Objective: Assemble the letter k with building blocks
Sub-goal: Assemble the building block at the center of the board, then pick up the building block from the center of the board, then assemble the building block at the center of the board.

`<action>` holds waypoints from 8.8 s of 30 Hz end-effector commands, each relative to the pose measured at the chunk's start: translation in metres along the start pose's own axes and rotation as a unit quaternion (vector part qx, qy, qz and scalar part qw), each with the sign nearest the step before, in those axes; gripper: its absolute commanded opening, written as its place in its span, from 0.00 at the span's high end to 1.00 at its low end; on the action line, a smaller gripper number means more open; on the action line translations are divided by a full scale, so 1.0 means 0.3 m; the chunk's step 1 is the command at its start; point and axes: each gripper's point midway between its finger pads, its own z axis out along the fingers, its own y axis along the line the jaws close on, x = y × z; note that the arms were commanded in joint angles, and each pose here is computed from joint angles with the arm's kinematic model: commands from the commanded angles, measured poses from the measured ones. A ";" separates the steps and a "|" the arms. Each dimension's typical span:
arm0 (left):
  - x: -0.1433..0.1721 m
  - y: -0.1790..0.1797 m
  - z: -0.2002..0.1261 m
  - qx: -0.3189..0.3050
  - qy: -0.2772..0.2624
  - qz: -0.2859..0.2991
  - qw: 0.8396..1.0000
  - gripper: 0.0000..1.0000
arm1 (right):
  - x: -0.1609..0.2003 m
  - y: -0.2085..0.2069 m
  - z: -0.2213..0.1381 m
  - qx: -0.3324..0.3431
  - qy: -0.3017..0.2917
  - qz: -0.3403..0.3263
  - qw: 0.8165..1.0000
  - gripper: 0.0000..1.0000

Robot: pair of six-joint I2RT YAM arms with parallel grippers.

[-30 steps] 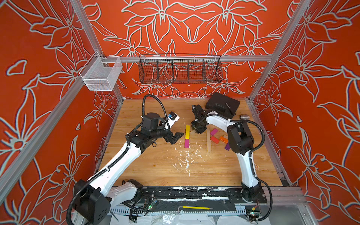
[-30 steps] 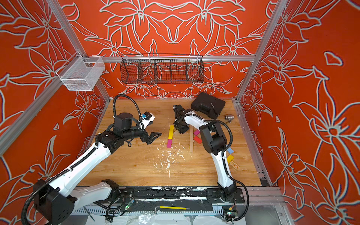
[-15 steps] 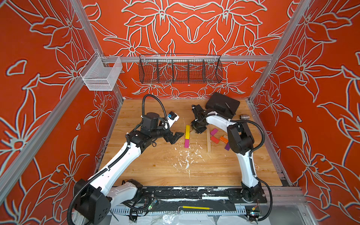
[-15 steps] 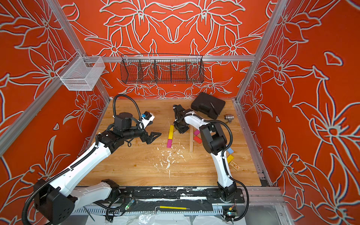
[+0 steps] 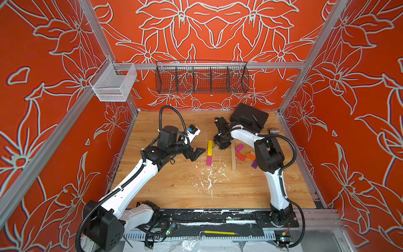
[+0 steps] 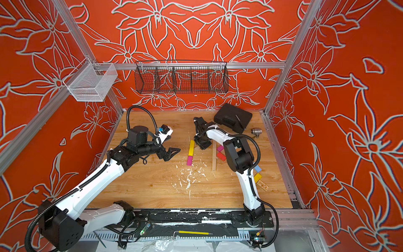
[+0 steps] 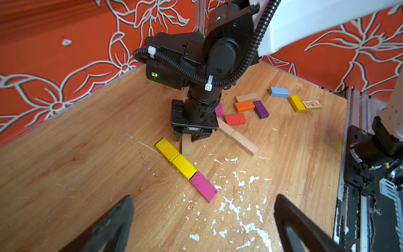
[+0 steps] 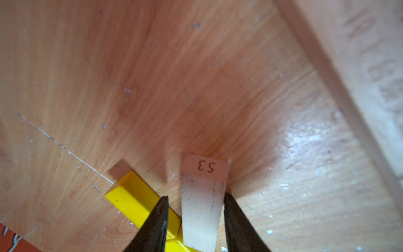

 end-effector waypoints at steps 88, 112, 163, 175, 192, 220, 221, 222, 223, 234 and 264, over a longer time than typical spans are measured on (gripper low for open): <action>-0.004 -0.249 0.033 0.165 -0.004 0.088 0.982 0.03 | -0.550 -0.719 -0.216 0.221 0.032 -0.504 0.834 0.49; 0.001 -0.285 0.012 0.201 0.001 0.103 0.974 0.03 | -0.531 -0.668 -0.195 0.179 0.042 -0.501 0.845 0.72; 0.002 -0.149 -0.059 0.125 -0.027 0.134 0.983 0.03 | 0.226 -0.235 -0.281 0.042 0.018 -0.755 0.654 0.81; 0.000 -0.143 -0.057 0.120 -0.028 0.132 0.983 0.03 | 0.228 -0.201 -0.155 0.042 0.030 -0.754 0.655 0.81; 0.008 -0.136 -0.045 0.123 -0.023 0.125 0.984 0.03 | 0.192 -0.216 -0.057 0.071 0.031 -0.754 0.653 0.73; 0.011 -0.131 -0.037 0.126 -0.018 0.116 0.985 0.03 | 0.195 -0.201 -0.069 0.020 0.033 -0.726 0.686 0.64; 0.012 -0.130 -0.036 0.126 -0.017 0.116 0.985 0.03 | 0.195 -0.204 -0.066 0.021 0.036 -0.726 0.687 0.64; 0.012 -0.131 -0.036 0.127 -0.018 0.116 0.985 0.03 | 0.196 -0.205 -0.064 0.020 0.037 -0.725 0.687 0.65; 0.013 -0.130 -0.036 0.127 -0.017 0.115 0.985 0.03 | 0.193 -0.205 -0.063 0.020 0.037 -0.725 0.688 0.65; 0.011 -0.132 -0.036 0.129 -0.018 0.114 0.985 0.03 | 0.198 -0.206 -0.056 0.010 0.046 -0.721 0.691 0.72; 0.007 -0.127 -0.036 0.131 -0.018 0.108 0.985 0.03 | 0.183 -0.163 -0.065 0.004 0.034 -0.714 0.699 0.74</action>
